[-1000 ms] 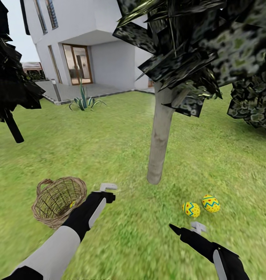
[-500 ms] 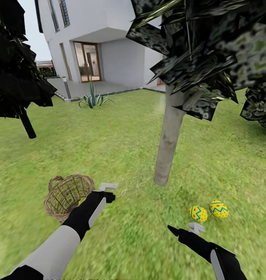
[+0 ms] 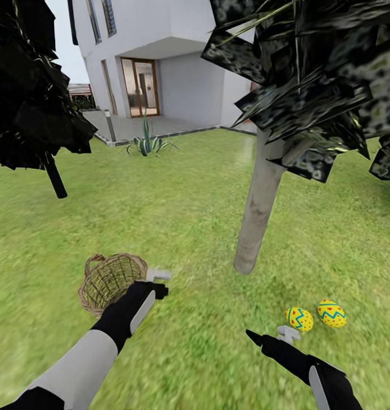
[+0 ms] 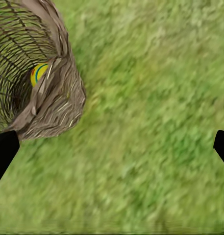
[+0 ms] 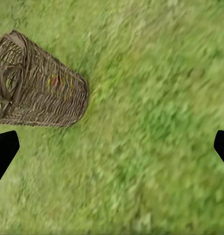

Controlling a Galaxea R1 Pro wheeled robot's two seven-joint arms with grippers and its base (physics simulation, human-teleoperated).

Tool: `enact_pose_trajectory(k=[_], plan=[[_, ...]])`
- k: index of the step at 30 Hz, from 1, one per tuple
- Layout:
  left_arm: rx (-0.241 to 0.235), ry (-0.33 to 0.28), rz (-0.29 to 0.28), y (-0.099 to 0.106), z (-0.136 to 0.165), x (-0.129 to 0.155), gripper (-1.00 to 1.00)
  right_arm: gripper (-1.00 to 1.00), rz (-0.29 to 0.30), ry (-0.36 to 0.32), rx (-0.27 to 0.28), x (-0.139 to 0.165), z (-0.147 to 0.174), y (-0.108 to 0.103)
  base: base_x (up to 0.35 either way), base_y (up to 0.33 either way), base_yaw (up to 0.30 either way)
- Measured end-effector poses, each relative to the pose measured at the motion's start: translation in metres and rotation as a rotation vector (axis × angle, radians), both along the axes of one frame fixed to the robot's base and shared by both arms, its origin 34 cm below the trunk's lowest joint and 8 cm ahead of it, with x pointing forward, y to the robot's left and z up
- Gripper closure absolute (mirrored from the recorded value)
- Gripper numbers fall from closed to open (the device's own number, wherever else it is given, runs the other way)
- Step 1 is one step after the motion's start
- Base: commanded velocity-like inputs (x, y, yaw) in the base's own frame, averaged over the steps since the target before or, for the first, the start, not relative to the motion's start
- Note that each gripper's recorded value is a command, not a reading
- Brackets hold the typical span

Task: Take the three Easter eggs out of the wicker basket on the lawn in the garden, then place them on the lawn next to a single tree (choose any tree) so that all three eggs are next to the same tree and none are left in the basket.

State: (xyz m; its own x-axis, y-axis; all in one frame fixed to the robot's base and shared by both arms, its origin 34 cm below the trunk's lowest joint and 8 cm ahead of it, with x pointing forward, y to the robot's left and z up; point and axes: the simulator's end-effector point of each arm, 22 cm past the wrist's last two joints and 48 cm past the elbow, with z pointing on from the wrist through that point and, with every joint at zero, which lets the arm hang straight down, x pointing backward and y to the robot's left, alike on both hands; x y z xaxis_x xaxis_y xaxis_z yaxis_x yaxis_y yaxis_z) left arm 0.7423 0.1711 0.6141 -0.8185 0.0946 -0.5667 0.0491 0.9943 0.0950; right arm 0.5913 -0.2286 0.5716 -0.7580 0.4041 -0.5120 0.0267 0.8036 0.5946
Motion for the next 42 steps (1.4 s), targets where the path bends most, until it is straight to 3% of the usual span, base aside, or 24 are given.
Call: enact_pose_trajectory(k=[25,42], plan=[[0.009,0.033,0.003,0.004,0.032,-0.004,-1.0,-1.0,-0.004,0.005,-0.001,0.003,0.043,0.0,0.0,0.0,0.006],[0.0,0.04,-0.001,0.002,0.028,-0.005,-1.0,-1.0,0.0,0.014,-0.007,0.002,0.039,0.001,0.0,0.014,0.236]])
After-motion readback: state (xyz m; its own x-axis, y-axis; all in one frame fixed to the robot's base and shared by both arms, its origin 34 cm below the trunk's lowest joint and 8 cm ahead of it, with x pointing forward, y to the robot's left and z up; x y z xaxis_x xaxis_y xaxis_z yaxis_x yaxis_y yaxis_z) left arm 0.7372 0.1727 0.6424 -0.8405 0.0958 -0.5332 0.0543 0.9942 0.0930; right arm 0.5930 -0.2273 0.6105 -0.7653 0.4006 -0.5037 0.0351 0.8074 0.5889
